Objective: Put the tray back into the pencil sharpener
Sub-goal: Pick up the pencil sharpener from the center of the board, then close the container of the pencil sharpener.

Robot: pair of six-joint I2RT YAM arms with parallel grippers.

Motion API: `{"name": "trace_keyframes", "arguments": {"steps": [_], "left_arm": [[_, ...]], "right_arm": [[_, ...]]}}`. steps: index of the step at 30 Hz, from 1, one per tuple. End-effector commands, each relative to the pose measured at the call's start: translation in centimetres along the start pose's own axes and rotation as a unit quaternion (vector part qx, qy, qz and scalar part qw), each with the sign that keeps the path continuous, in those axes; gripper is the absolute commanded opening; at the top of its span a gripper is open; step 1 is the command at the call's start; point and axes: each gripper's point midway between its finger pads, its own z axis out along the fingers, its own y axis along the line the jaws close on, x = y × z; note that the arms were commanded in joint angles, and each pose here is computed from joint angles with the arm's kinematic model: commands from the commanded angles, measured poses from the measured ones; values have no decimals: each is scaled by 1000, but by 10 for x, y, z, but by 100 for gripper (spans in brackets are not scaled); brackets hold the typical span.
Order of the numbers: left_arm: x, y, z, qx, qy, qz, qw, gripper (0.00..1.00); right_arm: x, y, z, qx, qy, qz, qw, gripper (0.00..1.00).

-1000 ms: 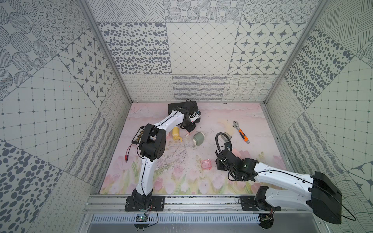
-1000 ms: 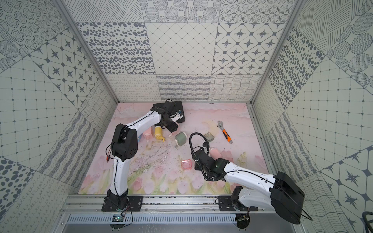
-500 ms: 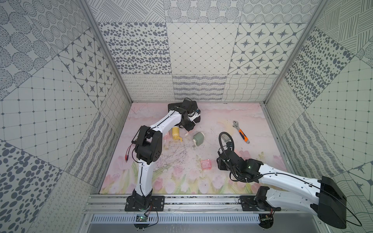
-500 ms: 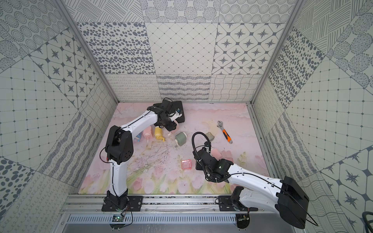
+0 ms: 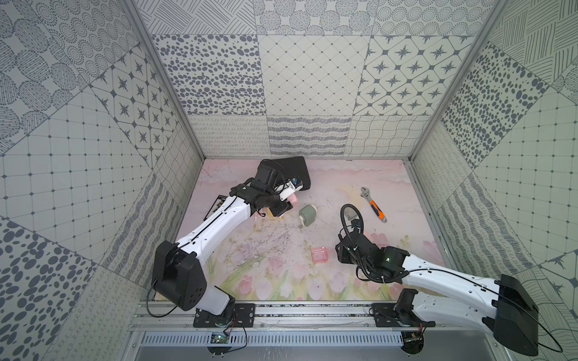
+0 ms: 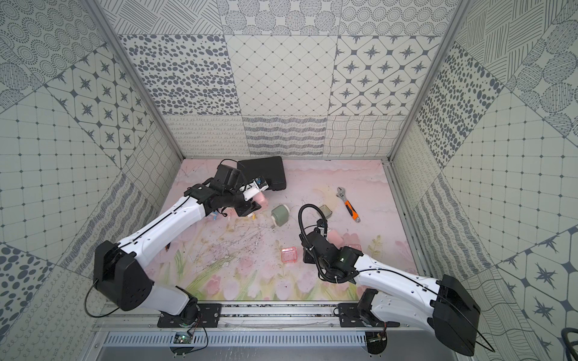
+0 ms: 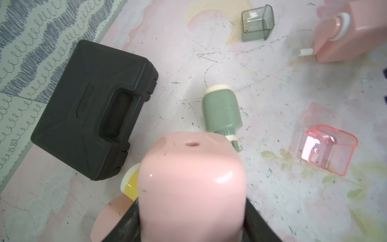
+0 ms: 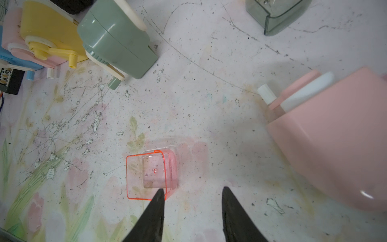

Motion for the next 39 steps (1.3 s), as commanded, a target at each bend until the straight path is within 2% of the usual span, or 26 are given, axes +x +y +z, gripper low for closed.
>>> {"name": "trace_keyframes", "arguments": {"steps": [1,5,8,17,22,30,39], "left_arm": [[3,-52,-15,80,-66,104,989,33],[23,-88,-5,121,-60,142,981,33],[33,-114,5,155,-45,148,976,33],[54,-144,44,162,17,122,979,35],[62,-162,56,187,41,156,969,40],[66,-161,74,174,100,151,968,46],[63,-161,77,171,108,154,967,53]], "right_arm": [[-7,12,0,-24,-10,22,999,46],[-4,15,7,-32,0,37,999,46],[-3,17,12,-38,12,47,998,46],[9,23,34,-89,69,93,989,44],[21,27,45,-115,91,106,983,42],[32,29,55,-121,115,110,980,38],[29,32,57,-122,111,102,981,35]]}}
